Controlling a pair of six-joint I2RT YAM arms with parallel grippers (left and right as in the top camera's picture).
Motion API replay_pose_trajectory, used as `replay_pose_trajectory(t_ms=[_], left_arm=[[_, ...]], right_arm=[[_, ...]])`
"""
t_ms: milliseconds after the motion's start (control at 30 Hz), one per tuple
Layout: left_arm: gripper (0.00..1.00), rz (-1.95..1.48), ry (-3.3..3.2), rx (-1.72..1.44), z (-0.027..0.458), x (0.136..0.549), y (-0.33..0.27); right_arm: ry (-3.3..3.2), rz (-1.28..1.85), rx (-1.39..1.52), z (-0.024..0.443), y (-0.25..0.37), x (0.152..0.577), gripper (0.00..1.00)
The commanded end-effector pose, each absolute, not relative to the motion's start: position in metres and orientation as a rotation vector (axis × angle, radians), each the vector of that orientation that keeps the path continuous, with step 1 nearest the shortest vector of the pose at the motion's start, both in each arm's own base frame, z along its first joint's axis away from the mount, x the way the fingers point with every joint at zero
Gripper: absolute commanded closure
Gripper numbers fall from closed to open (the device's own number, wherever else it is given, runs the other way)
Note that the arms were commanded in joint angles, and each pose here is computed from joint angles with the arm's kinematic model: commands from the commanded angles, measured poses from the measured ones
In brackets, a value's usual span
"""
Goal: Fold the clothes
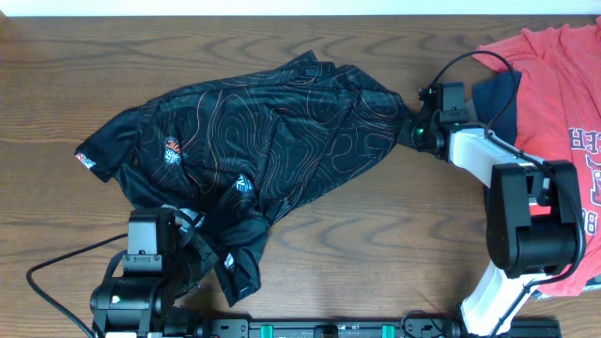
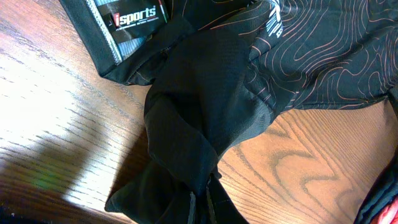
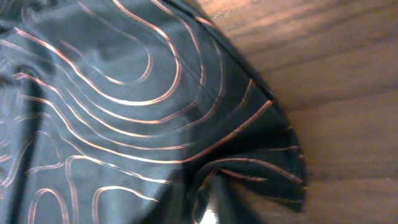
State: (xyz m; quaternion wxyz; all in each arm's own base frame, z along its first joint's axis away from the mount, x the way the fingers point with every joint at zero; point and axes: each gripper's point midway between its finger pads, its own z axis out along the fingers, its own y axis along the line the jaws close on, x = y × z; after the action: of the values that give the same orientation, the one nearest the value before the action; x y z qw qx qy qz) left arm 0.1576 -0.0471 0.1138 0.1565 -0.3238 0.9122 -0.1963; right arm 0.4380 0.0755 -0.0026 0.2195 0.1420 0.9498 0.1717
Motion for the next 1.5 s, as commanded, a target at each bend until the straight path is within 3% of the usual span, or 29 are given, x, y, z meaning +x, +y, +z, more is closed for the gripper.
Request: replay_pose_trajectory(t_ms=[0, 200, 433, 767, 1000, 1200, 1467], left_arm=[[0.94, -0.546, 2.603, -0.913, 0.114, 0.16, -0.045], [0.94, -0.566, 2.513, -0.851, 0.126, 0.182, -0.044], [0.94, -0.577, 2.428, -0.722, 0.173, 0.212, -0.045], [0.94, -0.616, 2.324, -0.411, 0.324, 0.263, -0.058], [0.94, -0.526, 2.16, -0.348, 0.426, 0.267, -0.035], [0.94, -0.459, 2.032, -0.418, 0.466, 0.266, -0.007], [0.94, -0.445, 2.208, -0.447, 0.417, 0.316, 0.001]], right_arm=[[2.738, 0.396, 0.432, -0.04, 0.065, 0.413, 0.99], [2.758, 0.375, 0.378, -0.01, 0.06, 0.401, 0.99], [2.62, 0.328, 0.383, 0.111, 0.03, 0.381, 0.99], [2.302, 0.2, 0.306, 0.29, -0.007, 0.334, 0.99], [2.134, 0.133, 0.272, 0.377, -0.025, 0.316, 0.99], [2.077, 0.106, 0.244, 0.408, -0.027, 0.314, 0.99], [2.276, 0.144, 0.205, 0.349, -0.023, 0.359, 0.99]])
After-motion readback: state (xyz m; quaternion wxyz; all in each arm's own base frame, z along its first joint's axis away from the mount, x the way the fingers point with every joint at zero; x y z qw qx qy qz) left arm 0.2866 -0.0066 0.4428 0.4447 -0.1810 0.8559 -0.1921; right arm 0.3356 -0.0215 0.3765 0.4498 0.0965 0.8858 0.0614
